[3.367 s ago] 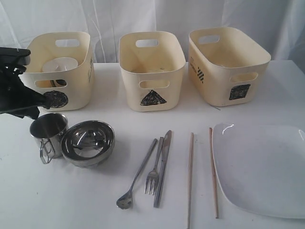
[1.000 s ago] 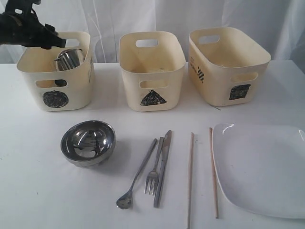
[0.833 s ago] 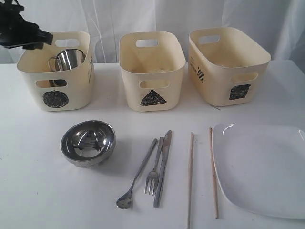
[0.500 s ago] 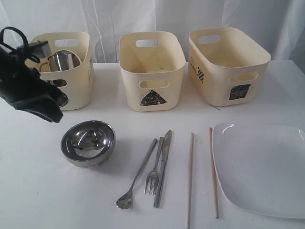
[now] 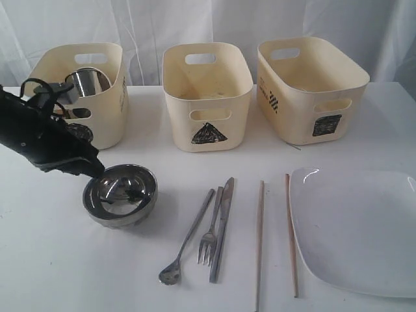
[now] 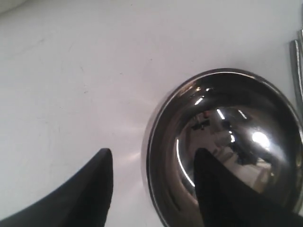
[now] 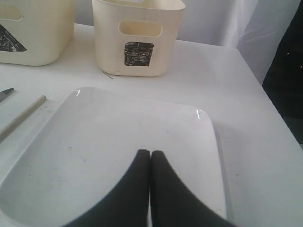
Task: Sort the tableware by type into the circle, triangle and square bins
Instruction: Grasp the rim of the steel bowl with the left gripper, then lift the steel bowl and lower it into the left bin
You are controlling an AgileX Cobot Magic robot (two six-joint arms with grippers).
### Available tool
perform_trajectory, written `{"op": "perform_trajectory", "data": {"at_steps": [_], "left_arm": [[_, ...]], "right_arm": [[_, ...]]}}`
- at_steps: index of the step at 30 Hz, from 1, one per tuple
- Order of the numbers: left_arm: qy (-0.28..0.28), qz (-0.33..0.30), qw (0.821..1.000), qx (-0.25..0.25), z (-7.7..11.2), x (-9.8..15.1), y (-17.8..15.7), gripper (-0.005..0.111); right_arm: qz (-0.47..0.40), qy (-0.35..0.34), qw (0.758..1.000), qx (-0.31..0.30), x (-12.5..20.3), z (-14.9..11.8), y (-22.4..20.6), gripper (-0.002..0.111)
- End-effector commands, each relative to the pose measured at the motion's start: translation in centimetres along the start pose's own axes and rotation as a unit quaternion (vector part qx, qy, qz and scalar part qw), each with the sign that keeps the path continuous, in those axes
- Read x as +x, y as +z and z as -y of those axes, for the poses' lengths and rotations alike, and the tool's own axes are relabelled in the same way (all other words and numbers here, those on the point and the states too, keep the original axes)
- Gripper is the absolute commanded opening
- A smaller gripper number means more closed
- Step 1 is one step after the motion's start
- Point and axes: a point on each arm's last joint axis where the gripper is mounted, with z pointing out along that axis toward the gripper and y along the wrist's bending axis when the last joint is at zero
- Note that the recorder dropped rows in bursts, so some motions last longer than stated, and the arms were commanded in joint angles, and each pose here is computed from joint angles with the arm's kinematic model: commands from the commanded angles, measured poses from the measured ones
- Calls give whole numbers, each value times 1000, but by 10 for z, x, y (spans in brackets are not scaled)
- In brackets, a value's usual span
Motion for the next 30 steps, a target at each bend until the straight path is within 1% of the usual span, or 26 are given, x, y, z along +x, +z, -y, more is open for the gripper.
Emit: {"op": "perform_trajectory", "data": {"at_steps": [1, 4, 6, 8, 11, 12, 13, 17, 20, 23, 25, 26, 27, 28, 30], "left_arm": [[-15, -32, 998, 52, -1, 12, 28, 56], [13, -56, 994, 94, 2, 18, 37, 56], [19, -61, 993, 97, 1, 20, 39, 53], [16, -60, 994, 91, 0, 19, 39, 41], [8, -54, 995, 86, 1, 18, 37, 14], [10, -50, 995, 85, 1, 17, 35, 2], [12, -48, 995, 83, 1, 16, 34, 0], [27, -26, 997, 67, 3, 10, 22, 0], [65, 2, 997, 52, 11, -3, -3, 0], [128, 55, 990, 0, 19, -21, -44, 0], [167, 119, 976, -69, 23, -36, -80, 0], [178, 163, 964, -111, 24, -43, -99, 0], [186, 219, 946, -154, 27, -51, -121, 0], [189, 262, 928, -184, 28, -57, -135, 0], [178, 367, 877, -255, 28, -69, -166, 0]], "right_arm": [[5, -4, 1000, 1, 0, 0, 0, 0], [5, -4, 1000, 1, 0, 0, 0, 0], [5, -4, 1000, 1, 0, 0, 0, 0], [5, -4, 1000, 1, 0, 0, 0, 0], [5, -4, 1000, 1, 0, 0, 0, 0], [5, -4, 1000, 1, 0, 0, 0, 0], [5, -4, 1000, 1, 0, 0, 0, 0], [5, -4, 1000, 1, 0, 0, 0, 0], [5, -4, 1000, 1, 0, 0, 0, 0], [5, -4, 1000, 1, 0, 0, 0, 0], [5, -4, 1000, 1, 0, 0, 0, 0], [5, -4, 1000, 1, 0, 0, 0, 0], [5, -4, 1000, 1, 0, 0, 0, 0], [5, -4, 1000, 1, 0, 0, 0, 0], [5, -4, 1000, 1, 0, 0, 0, 0]]}}
